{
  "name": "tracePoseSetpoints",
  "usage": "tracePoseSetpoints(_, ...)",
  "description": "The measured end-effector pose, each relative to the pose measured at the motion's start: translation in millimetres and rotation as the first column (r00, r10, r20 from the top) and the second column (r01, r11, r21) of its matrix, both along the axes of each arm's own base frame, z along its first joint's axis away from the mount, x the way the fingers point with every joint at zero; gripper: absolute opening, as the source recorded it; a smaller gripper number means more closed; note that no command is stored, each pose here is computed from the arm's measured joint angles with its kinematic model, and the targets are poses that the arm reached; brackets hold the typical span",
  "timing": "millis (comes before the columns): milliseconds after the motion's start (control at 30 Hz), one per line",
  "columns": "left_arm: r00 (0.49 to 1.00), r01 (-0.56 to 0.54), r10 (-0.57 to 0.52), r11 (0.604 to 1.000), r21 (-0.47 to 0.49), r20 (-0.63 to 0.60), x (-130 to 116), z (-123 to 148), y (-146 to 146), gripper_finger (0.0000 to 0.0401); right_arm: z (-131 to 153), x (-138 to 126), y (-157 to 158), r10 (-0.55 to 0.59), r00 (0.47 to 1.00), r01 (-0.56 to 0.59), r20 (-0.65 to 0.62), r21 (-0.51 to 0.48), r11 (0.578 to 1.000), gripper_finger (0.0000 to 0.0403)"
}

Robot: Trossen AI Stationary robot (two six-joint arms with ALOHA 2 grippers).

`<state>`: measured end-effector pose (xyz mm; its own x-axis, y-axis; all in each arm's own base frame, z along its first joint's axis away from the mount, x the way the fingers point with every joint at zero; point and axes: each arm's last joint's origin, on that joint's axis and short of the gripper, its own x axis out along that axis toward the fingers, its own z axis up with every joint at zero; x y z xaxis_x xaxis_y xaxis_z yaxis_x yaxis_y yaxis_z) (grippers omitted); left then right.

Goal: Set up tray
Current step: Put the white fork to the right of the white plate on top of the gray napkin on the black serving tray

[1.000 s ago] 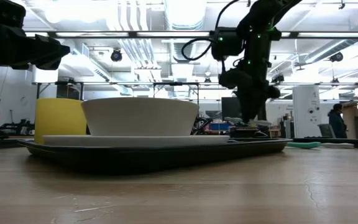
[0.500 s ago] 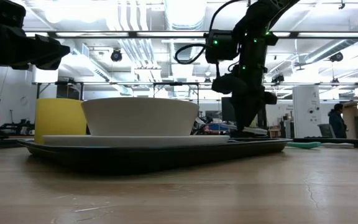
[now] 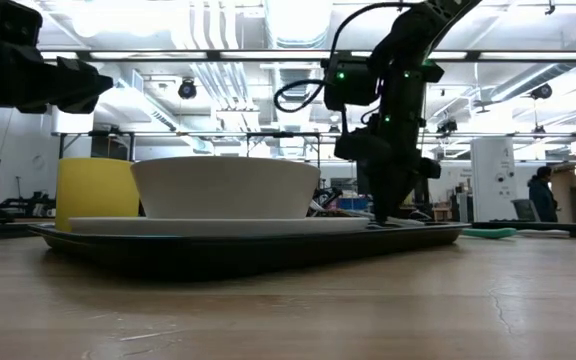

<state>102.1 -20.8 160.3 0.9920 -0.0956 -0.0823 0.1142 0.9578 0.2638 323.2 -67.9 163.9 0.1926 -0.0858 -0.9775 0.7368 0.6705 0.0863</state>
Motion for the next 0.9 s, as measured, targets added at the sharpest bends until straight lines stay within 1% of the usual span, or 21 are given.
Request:
tracePoseSetpoints(367,1.000,0.000,0.000,1.000,0.002,-0.009,0.5,-0.7,-0.1,0.0101,-1.5,2.5,4.5,-0.018,1.000,0.018,0.011,0.008,1.000,0.0024)
tracePoseSetpoints(633,1.000,0.000,0.000,1.000,0.002,-0.008,0.5,-0.7,-0.1,0.0101,-18.1,7.5,5.2,-0.019,1.000,0.020,-0.018,0.031,0.999,0.0025)
tracePoseSetpoints(733,1.000,0.000,0.000,1.000,0.003,-0.011,0.6,-1.0,-0.2,0.0101,-23.4,9.1,5.0,-0.022,0.999,0.023,-0.032,0.037,0.999,0.0031)
tracePoseSetpoints(900,1.000,0.000,0.000,1.000,0.004,-0.016,0.9,-1.4,-0.2,0.0101,-24.5,9.3,4.8,-0.023,0.999,0.024,-0.037,0.033,0.999,0.0034)
